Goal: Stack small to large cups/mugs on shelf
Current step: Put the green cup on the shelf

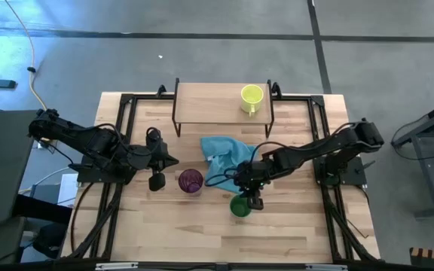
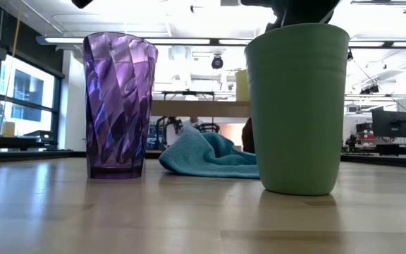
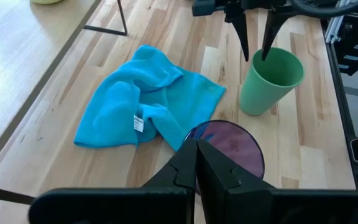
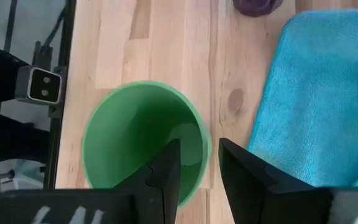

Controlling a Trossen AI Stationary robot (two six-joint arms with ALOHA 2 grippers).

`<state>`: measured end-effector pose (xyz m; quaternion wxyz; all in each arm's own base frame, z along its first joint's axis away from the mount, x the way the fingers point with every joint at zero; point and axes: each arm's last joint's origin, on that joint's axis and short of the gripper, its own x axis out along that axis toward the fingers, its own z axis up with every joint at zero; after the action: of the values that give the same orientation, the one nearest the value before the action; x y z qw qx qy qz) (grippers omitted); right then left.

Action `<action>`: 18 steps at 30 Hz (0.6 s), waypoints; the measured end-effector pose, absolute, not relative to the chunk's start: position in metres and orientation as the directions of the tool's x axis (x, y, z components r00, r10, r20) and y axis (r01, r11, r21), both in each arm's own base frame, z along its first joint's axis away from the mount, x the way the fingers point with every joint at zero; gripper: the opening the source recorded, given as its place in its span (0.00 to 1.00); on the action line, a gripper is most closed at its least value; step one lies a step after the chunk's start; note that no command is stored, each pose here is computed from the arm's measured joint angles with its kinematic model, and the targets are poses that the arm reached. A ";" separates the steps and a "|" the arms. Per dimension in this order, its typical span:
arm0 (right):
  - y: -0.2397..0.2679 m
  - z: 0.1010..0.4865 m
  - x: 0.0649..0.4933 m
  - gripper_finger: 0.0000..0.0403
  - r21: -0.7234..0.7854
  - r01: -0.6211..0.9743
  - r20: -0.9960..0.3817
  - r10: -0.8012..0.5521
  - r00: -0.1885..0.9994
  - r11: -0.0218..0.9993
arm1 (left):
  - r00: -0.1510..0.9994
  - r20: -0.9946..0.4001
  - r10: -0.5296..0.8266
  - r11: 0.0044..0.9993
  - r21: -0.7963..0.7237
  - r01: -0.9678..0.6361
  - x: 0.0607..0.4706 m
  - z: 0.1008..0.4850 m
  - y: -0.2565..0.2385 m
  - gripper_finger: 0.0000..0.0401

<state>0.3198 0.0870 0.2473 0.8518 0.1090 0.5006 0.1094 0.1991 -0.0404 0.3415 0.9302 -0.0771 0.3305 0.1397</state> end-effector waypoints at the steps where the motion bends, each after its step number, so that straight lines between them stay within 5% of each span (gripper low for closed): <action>1: 0.087 0.247 0.319 0.25 0.295 -0.073 -0.833 0.294 0.469 0.953 | 0.742 -0.636 0.209 0.949 -0.051 -0.311 0.199 0.342 -0.040 0.00; 18: 0.088 0.240 0.322 0.25 0.288 -0.070 -0.844 0.288 0.452 0.955 | 0.742 -0.637 0.209 0.949 -0.051 -0.311 0.199 0.341 -0.040 0.00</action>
<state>0.3222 0.0875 0.2399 0.8455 0.1061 0.5126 0.1057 0.1991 -0.0404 0.3414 0.9301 -0.0772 0.3309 0.1397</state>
